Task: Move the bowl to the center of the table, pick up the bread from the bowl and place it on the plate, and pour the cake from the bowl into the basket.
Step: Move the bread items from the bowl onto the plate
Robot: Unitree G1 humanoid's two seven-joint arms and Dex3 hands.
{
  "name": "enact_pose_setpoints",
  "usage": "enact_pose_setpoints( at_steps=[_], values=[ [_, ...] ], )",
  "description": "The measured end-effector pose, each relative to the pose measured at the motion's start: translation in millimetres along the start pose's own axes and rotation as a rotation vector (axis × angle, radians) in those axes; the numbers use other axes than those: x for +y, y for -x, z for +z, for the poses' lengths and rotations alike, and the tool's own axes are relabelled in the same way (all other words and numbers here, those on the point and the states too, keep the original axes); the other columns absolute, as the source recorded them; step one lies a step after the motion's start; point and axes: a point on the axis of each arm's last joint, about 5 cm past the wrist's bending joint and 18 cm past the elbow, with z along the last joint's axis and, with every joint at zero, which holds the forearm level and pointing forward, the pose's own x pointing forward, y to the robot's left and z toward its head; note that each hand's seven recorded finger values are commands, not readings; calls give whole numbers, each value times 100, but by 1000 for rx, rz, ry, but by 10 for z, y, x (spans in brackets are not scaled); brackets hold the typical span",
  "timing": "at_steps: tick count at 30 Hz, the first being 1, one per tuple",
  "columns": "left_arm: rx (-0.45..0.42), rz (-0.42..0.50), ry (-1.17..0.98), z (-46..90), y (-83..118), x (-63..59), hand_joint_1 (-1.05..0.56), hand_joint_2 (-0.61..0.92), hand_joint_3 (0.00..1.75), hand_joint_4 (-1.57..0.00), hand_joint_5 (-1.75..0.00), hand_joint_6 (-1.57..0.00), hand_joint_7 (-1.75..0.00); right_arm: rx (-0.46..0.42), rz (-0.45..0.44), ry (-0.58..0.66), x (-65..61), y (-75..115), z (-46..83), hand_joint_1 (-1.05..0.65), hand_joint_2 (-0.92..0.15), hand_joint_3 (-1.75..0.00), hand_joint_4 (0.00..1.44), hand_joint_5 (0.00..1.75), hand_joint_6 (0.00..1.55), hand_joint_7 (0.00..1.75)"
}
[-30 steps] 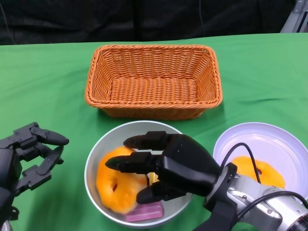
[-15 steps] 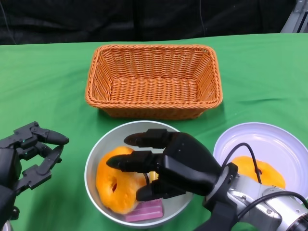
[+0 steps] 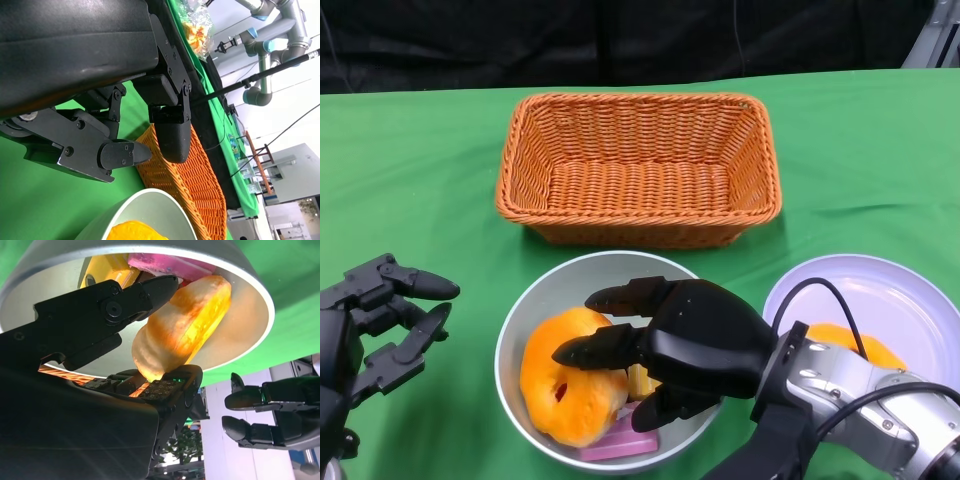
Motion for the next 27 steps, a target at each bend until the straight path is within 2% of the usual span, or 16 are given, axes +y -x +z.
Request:
enact_pose_setpoints(
  at_steps=[4, 8, 13, 22, 27],
  values=[
    [8, 1, 1, -13, 6, 0, -4, 86, 43, -80, -135, -86, -94, -3, -5, 20, 10, -12, 9, -48, -82, -1, 46, 2, 64, 1],
    [9, 1, 3, -16, 7, -1, -5, 88, 41, -81, -135, -86, -94, -11, -46, 27, 41, -41, 40, -44, -85, -2, 52, 4, 68, 2],
    [3, 4, 7, -14, 3, -1, -7, 88, 39, -80, -135, -85, -94, -10, -93, 27, 118, -70, 78, -45, -84, 0, 57, 5, 72, 2],
    [-3, -3, -3, -12, 3, -7, -5, 87, 40, -78, -138, -85, -96, 30, -148, 69, 236, -130, 143, -49, -85, -1, 78, 11, 88, 5],
    [-6, -3, -4, -12, 4, -7, -1, 86, 44, -78, -139, -84, -96, 43, -127, 81, 266, -156, 173, -49, -85, 0, 78, 9, 90, 5]
  ],
)
